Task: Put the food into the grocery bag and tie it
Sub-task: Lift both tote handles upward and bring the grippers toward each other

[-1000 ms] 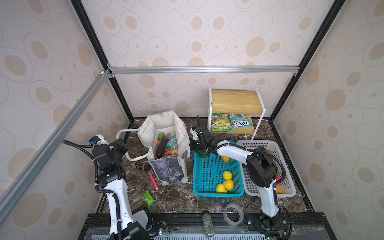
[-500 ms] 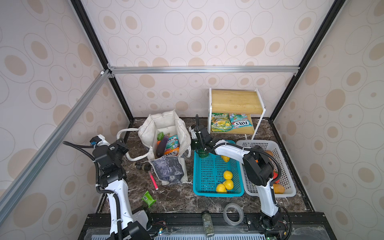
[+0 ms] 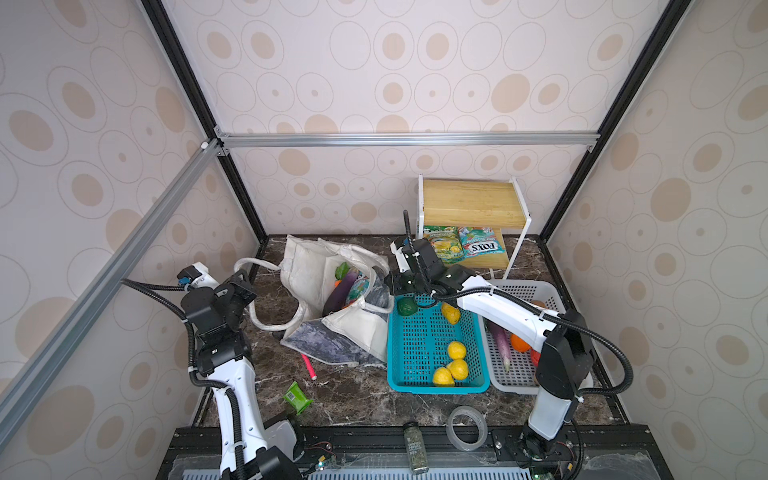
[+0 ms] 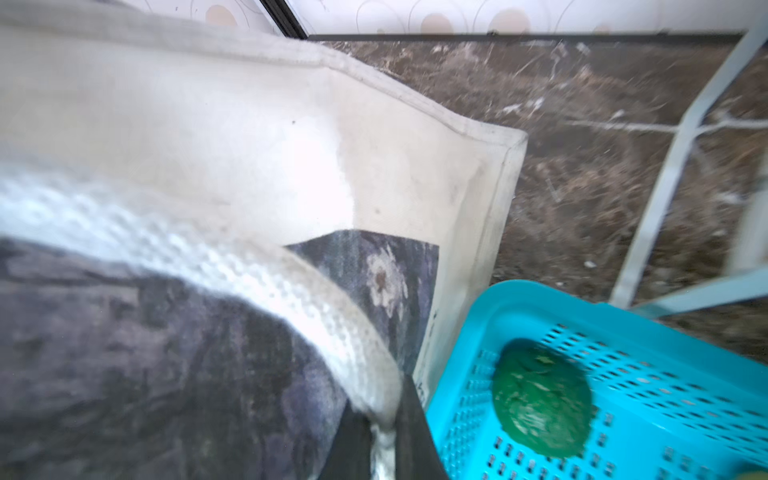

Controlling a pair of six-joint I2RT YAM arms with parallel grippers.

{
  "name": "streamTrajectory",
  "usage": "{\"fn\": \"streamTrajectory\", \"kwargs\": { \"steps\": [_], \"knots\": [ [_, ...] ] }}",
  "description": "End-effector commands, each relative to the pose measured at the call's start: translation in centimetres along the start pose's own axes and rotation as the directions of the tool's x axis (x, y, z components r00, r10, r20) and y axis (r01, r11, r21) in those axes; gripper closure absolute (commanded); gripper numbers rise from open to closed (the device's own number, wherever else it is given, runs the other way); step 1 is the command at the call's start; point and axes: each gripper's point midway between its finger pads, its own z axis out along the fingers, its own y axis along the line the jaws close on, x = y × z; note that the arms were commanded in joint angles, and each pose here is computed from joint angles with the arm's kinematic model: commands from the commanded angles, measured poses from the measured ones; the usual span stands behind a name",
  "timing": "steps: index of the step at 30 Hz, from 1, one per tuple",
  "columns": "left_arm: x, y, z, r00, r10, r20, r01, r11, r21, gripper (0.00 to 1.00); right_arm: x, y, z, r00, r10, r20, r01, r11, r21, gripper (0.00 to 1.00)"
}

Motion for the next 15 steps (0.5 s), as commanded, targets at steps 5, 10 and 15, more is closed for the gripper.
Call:
{"fn": "streamTrajectory", "kwargs": {
  "steps": [5, 10, 15],
  "knots": [
    [-5.2, -4.0, -0.9, 0.992, 0.017, 0.124, -0.027, 0.996, 0.083, 1.00, -1.4, 1.5, 0.3, 1.000, 0.006, 0.028, -0.004, 0.998, -0.069, 0.92],
    [-5.7, -4.7, -0.9, 0.992, 0.009, 0.127, -0.022, 0.994, 0.105, 1.00, -0.4, 2.3, 2.6, 0.998, 0.068, -0.002, -0.068, 0.988, -0.139, 0.89],
    [-5.6, -5.3, -0.3, 0.995, -0.007, 0.099, -0.007, 0.989, 0.145, 1.00, -0.2, 1.9, 4.2, 0.998, 0.063, 0.012, -0.061, 0.990, -0.130, 0.82]
  ]
}}
